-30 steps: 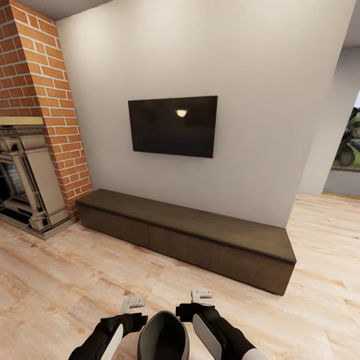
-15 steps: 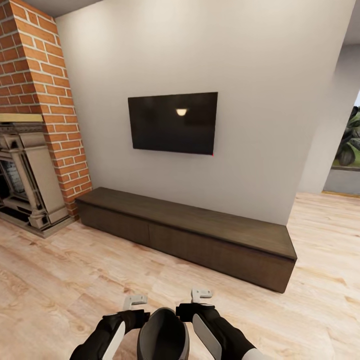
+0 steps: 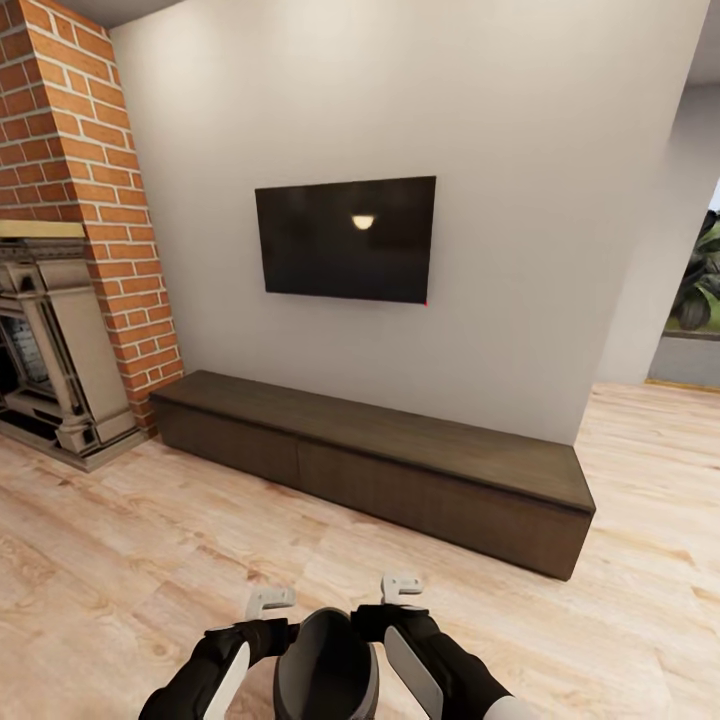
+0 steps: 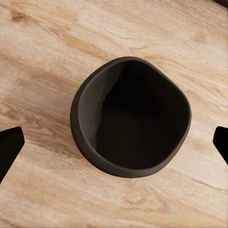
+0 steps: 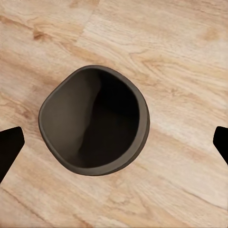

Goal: Place each of the two pumpkins and all three candles from the living room inside a cabinet in the living room (use any cabinet), then make sure every cabinet is closed, and position the cauldron so it is next to a table in the living room.

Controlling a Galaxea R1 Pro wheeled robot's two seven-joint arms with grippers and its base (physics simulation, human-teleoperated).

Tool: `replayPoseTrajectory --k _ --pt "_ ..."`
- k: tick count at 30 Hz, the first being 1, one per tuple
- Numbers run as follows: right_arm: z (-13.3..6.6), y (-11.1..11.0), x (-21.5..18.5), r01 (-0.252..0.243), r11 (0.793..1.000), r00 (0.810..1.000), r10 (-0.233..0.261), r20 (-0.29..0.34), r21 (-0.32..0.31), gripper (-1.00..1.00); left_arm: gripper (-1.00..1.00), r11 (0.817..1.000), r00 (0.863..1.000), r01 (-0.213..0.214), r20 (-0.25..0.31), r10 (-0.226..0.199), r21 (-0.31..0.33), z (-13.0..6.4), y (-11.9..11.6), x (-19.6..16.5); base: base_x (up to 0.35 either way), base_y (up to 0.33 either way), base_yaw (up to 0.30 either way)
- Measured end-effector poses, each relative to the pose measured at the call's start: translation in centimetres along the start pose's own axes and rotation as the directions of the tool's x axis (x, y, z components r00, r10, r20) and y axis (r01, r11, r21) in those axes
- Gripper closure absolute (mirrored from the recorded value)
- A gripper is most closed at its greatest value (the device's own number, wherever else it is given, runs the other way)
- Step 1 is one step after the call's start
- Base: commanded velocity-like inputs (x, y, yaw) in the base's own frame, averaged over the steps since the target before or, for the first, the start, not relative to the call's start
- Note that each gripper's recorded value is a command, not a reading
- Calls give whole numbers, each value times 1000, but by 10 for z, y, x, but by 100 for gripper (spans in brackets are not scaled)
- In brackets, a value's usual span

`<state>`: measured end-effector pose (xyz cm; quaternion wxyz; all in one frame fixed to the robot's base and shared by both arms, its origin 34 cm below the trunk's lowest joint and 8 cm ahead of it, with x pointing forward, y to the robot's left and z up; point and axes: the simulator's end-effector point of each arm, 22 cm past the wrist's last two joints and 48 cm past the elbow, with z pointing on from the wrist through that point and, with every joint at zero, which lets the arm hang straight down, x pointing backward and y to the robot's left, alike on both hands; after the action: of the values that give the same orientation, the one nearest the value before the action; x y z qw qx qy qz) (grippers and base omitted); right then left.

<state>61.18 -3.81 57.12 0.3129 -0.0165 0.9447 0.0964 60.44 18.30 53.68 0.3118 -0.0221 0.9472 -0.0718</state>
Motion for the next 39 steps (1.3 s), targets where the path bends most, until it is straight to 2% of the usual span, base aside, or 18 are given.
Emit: replayPoseTrajectory --k 24,39 --pt "33 -6 32 7 1000 1000 -7 14 -5 -100 -100 1000 1000 -2 -1 2 -4 34 9 36 0 0 0" --pt "53 -16 51 -12 1000 999 11 35 10 -100 -100 1000 1000 -4 -1 4 -14 51 19 55 0 0 0"
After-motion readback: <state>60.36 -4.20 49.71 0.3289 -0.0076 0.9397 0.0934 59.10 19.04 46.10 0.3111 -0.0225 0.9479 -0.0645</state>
